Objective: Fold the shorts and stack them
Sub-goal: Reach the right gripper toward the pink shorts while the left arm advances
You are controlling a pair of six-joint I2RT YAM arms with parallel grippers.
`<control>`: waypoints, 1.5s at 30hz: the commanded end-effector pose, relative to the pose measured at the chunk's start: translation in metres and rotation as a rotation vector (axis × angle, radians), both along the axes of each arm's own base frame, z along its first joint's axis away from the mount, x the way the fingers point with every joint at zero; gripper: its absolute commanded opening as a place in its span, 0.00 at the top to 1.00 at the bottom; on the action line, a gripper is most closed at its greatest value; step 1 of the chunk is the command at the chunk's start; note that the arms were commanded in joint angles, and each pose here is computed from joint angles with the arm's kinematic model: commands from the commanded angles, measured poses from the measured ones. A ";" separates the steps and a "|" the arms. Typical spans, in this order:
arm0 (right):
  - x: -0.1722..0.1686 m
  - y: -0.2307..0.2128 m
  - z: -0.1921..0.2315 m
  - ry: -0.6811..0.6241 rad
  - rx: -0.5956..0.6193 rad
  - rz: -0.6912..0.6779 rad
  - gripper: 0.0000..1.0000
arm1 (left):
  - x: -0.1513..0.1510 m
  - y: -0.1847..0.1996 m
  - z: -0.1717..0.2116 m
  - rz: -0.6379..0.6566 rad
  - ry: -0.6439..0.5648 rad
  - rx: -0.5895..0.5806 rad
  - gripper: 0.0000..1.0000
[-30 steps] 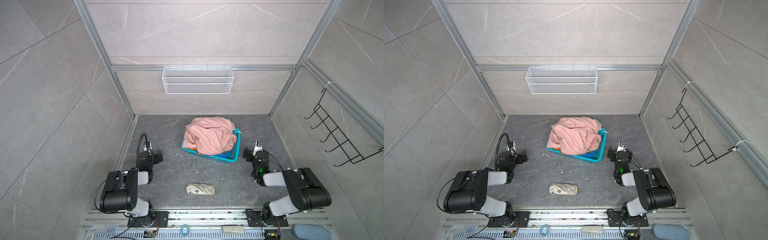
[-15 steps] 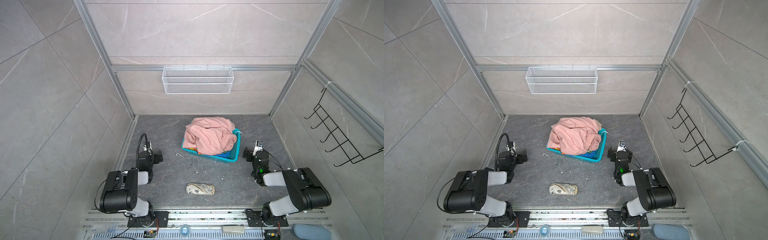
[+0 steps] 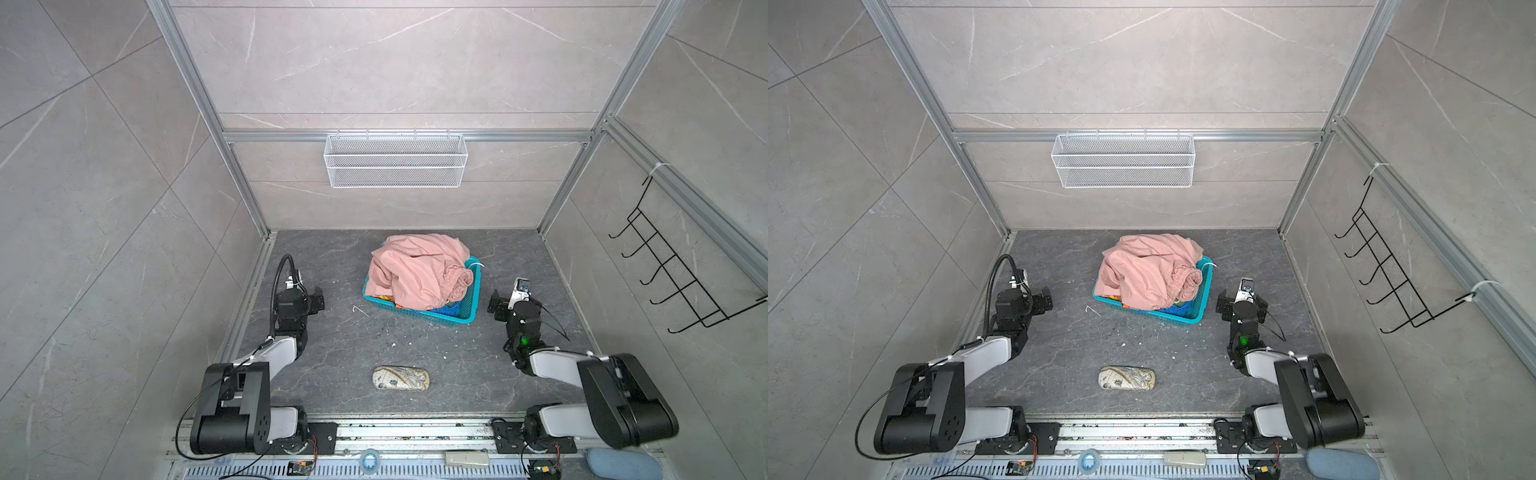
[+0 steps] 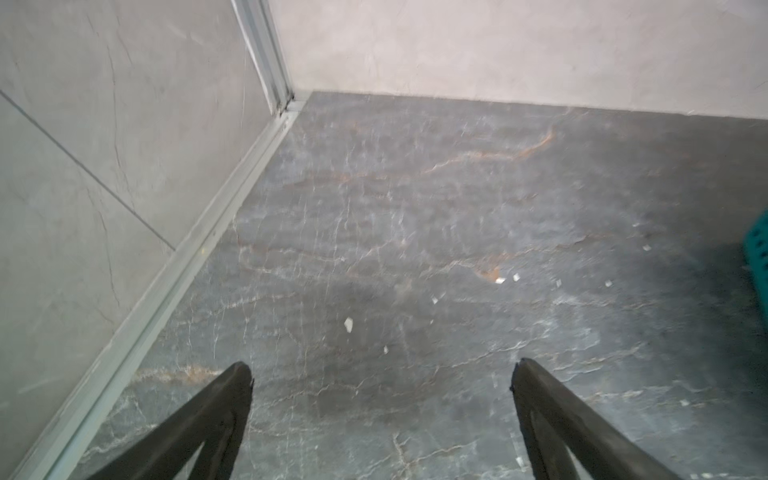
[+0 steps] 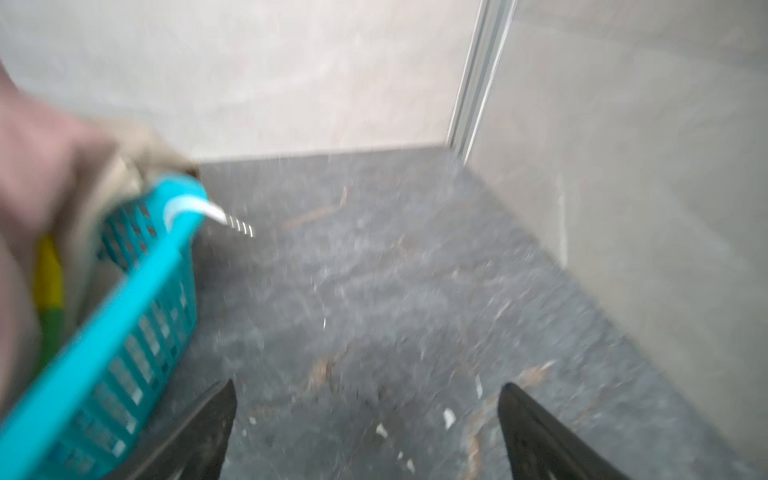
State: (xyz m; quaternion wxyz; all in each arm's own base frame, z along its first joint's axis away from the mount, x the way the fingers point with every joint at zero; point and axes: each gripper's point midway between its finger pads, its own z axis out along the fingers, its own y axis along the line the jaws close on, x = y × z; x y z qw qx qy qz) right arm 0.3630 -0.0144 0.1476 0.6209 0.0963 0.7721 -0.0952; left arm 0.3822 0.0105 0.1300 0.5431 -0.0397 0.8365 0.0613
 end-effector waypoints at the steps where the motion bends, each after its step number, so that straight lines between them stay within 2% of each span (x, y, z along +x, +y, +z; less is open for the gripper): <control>1: -0.016 -0.017 0.036 -0.062 0.057 -0.111 0.00 | -0.009 -0.010 0.025 0.013 -0.006 0.032 0.00; 4: -0.029 -0.028 0.052 -0.133 0.212 -0.201 0.01 | -0.012 -0.027 0.061 -0.023 -0.062 -0.076 0.00; 5: -0.034 -0.030 0.050 -0.133 0.312 -0.235 0.01 | -0.011 -0.035 0.068 -0.062 -0.080 -0.115 0.00; 6: -0.034 -0.026 0.049 -0.114 0.362 -0.222 0.01 | -0.009 -0.043 0.075 -0.092 -0.112 -0.169 0.00; 8: -0.024 -0.004 0.054 -0.049 0.346 -0.092 0.01 | -0.005 -0.041 0.075 -0.017 -0.146 -0.326 0.00; 9: -0.020 0.005 0.053 -0.006 0.350 -0.046 0.01 | -0.004 -0.035 0.069 0.060 -0.141 -0.416 0.00; 10: -0.018 0.011 0.049 0.045 0.355 -0.020 0.01 | -0.006 -0.031 0.061 0.124 -0.114 -0.483 0.00; 11: -0.017 0.013 0.045 0.084 0.362 -0.020 0.01 | -0.005 -0.033 0.060 0.119 -0.103 -0.505 0.00; 13: -0.013 0.017 0.033 0.183 0.377 -0.034 0.01 | -0.001 -0.056 0.067 -0.016 -0.086 -0.500 0.00; 18: -0.003 0.046 0.008 0.370 0.404 0.063 0.01 | -0.004 -0.082 0.084 -0.103 -0.089 -0.514 0.00; 22: 0.007 0.081 -0.007 0.433 0.520 0.166 0.01 | -0.009 -0.118 0.086 -0.193 -0.046 -0.504 0.00; 25: 0.013 0.106 -0.018 0.496 0.542 0.219 0.01 | -0.015 -0.143 0.079 -0.235 -0.004 -0.494 0.00; 30: 0.017 0.119 -0.037 0.539 0.536 0.170 0.01 | -0.023 -0.159 0.073 -0.233 0.031 -0.501 0.00; 34: 0.018 0.107 -0.052 0.551 0.569 0.054 0.07 | -0.027 -0.173 0.076 -0.271 0.047 -0.523 0.00; 36: 0.016 0.101 -0.056 0.552 0.571 0.010 0.12 | -0.030 -0.182 0.079 -0.294 0.049 -0.529 0.00; 38: 0.012 0.090 -0.058 0.536 0.563 -0.055 0.26 | -0.033 -0.190 0.081 -0.312 0.050 -0.525 0.00; 40: 0.006 0.075 -0.055 0.511 0.546 -0.126 0.46 | -0.037 -0.199 0.079 -0.328 0.059 -0.529 0.00; 42: -0.001 0.062 -0.048 0.479 0.526 -0.184 0.59 | -0.042 -0.208 0.079 -0.347 0.065 -0.517 0.00; 45: -0.020 0.031 -0.040 0.430 0.513 -0.349 0.81 | -0.050 -0.221 0.085 -0.375 0.045 -0.491 0.00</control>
